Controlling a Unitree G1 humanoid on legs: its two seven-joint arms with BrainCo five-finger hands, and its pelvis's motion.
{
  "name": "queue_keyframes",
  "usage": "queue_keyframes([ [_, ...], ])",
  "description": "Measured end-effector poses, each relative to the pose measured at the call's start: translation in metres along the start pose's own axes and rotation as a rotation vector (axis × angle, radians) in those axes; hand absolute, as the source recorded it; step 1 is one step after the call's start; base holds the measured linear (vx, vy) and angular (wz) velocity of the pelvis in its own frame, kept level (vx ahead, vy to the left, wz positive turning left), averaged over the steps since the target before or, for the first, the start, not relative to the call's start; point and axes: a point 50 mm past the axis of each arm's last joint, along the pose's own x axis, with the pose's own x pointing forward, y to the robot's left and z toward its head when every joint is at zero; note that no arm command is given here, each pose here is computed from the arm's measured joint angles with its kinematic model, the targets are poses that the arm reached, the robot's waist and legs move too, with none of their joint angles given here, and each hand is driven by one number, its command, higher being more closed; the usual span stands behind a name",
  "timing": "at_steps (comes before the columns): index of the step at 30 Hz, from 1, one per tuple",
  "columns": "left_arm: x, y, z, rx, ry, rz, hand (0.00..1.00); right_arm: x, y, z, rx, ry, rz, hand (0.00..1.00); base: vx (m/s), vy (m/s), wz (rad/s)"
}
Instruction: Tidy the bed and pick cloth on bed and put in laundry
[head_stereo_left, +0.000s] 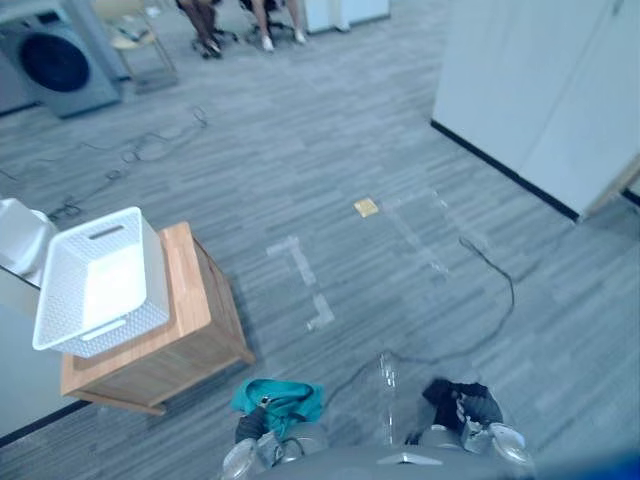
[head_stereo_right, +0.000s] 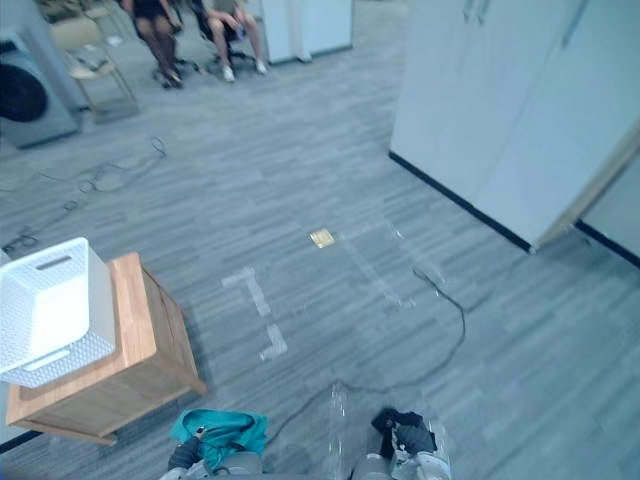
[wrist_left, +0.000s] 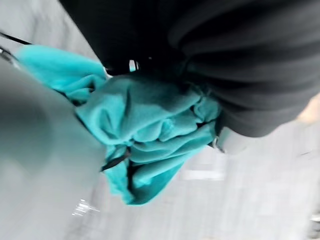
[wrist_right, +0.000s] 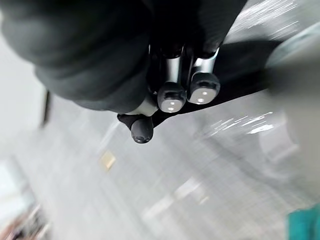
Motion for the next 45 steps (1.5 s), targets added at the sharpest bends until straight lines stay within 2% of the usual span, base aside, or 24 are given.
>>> queue_keyframes([
  [3, 0.001, -0.006, 0.006, 0.020, -0.041, -0.072, 1.00, 0.009, 0.010, 0.025, 0.010, -0.117, 0.048, 1.00, 0.39, -0.081, 0.10],
  [5, 0.002, -0.008, 0.009, 0.006, -0.051, -0.096, 1.00, 0.009, 0.005, 0.032, 0.009, -0.163, 0.039, 1.00, 0.39, 0.030, 0.64],
  [10, 0.004, -0.004, 0.015, 0.009, -0.064, -0.104, 1.00, 0.007, 0.001, 0.039, 0.002, -0.236, 0.027, 1.00, 0.37, 0.078, 0.77],
  [13, 0.004, -0.003, 0.020, 0.002, -0.087, -0.098, 1.00, 0.006, 0.005, 0.051, -0.008, -0.315, 0.101, 1.00, 0.41, 0.097, 0.43],
  [16, 0.005, -0.009, 0.037, 0.032, -0.163, -0.139, 1.00, -0.002, 0.023, 0.092, -0.009, -0.537, 0.247, 1.00, 0.44, 0.003, 0.86],
  [17, 0.004, -0.016, 0.043, 0.055, -0.198, -0.176, 1.00, -0.011, 0.032, 0.106, -0.019, -0.626, 0.304, 1.00, 0.26, -0.047, 1.01],
  [21, -0.001, -0.038, 0.068, 0.097, -0.336, -0.277, 1.00, -0.041, 0.055, 0.119, -0.033, -0.756, 0.406, 1.00, 0.26, -0.139, 1.44],
  [28, -0.016, -0.062, 0.082, 0.128, -0.461, -0.376, 1.00, -0.059, 0.060, 0.125, 0.005, -0.799, 0.376, 1.00, 0.30, -0.326, 1.22],
  [30, -0.032, -0.058, 0.094, 0.101, -0.560, -0.395, 1.00, -0.068, 0.073, 0.128, 0.029, -0.808, 0.423, 1.00, 0.49, -0.574, 0.37],
  [32, -0.039, -0.074, 0.096, 0.029, -0.590, -0.433, 1.00, -0.065, 0.071, 0.129, 0.006, -0.778, 0.432, 1.00, 0.41, -0.403, 0.00],
  [36, -0.054, -0.086, 0.104, -0.108, -0.647, -0.438, 1.00, -0.064, 0.078, 0.123, -0.014, -0.732, 0.493, 1.00, 0.38, -0.363, 0.06],
  [39, -0.058, -0.086, 0.107, -0.143, -0.646, -0.446, 1.00, -0.066, 0.082, 0.121, -0.049, -0.728, 0.551, 1.00, 0.40, -0.250, 0.59],
  [45, -0.056, -0.087, 0.099, -0.145, -0.583, -0.443, 1.00, -0.061, 0.084, 0.125, -0.112, -0.721, 0.565, 1.00, 0.35, -0.081, 0.96],
])
